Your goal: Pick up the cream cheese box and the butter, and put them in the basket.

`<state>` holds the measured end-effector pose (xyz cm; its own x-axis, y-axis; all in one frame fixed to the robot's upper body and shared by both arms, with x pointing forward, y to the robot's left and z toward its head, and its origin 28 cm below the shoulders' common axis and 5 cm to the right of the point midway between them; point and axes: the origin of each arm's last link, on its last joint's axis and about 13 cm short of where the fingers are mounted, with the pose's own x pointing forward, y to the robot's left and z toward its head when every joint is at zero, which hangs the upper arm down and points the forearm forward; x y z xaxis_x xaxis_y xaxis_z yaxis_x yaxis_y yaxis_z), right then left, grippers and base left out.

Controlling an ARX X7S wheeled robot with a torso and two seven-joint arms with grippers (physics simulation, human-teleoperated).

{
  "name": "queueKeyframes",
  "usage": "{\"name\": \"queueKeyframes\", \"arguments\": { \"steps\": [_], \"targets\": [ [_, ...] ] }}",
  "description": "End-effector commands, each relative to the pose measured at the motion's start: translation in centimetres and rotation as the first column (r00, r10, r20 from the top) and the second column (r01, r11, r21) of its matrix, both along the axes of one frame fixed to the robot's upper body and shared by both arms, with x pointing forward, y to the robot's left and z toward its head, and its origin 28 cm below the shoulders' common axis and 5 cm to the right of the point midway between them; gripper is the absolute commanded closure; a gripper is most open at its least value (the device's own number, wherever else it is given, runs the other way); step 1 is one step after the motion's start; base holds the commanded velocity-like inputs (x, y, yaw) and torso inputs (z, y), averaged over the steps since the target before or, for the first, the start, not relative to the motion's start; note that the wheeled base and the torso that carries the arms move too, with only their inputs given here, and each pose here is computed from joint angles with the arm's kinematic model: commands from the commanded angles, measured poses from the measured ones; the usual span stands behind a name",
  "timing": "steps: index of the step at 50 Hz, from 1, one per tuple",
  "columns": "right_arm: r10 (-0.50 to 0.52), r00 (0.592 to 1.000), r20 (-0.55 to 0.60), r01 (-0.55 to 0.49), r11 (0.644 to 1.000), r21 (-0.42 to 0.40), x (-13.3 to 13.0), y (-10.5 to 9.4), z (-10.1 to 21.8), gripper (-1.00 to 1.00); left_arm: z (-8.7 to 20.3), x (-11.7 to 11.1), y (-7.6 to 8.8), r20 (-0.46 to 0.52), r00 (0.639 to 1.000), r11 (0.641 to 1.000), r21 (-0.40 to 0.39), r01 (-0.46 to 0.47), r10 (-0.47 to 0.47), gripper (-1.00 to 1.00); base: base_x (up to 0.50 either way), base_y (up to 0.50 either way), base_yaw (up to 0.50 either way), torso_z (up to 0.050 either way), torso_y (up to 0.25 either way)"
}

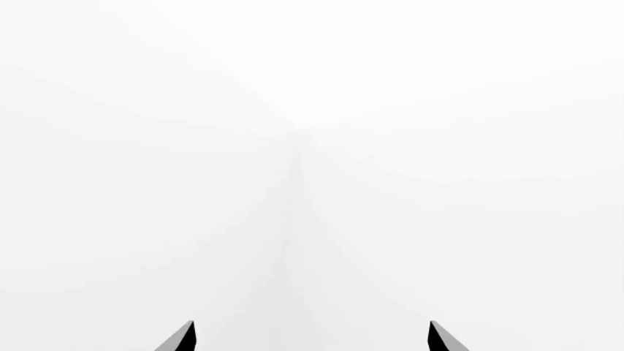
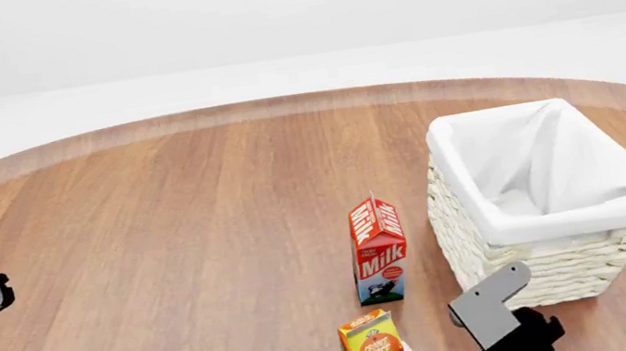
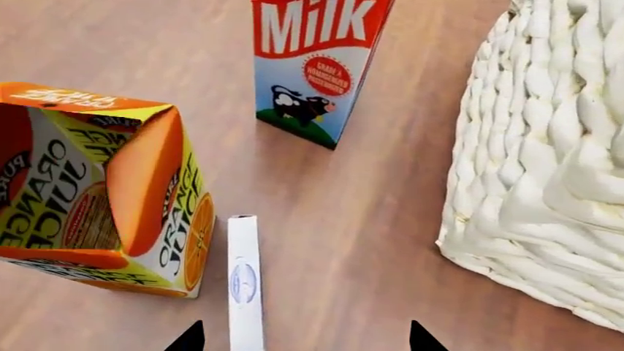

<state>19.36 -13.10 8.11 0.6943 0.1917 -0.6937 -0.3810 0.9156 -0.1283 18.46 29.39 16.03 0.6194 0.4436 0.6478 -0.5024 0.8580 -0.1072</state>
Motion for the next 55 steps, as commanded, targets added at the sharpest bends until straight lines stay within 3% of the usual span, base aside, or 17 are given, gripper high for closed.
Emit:
{"name": "queueKeyframes", "arguments": {
  "steps": [1, 55],
  "targets": [
    [0.004, 1.0, 0.017, -0.004, 1.0, 0.01, 0.9, 0.3, -0.5, -1.0, -0.1, -0.1, 0.3, -0.001, 1.0, 1.0, 0.001, -0.008, 0.008, -1.0, 0.0, 0.0, 0.0, 0.0, 0.0],
    [0.063, 0.997, -0.035, -0.063, 0.998, 0.021, 0.6, 2.2, -2.9, -1.0, -0.4, -0.1, 0.5, -0.01, 1.0, 1.0, -0.004, -0.018, 0.018, -1.0, 0.0, 0.0, 0.0, 0.0, 0.0]
  ]
}}
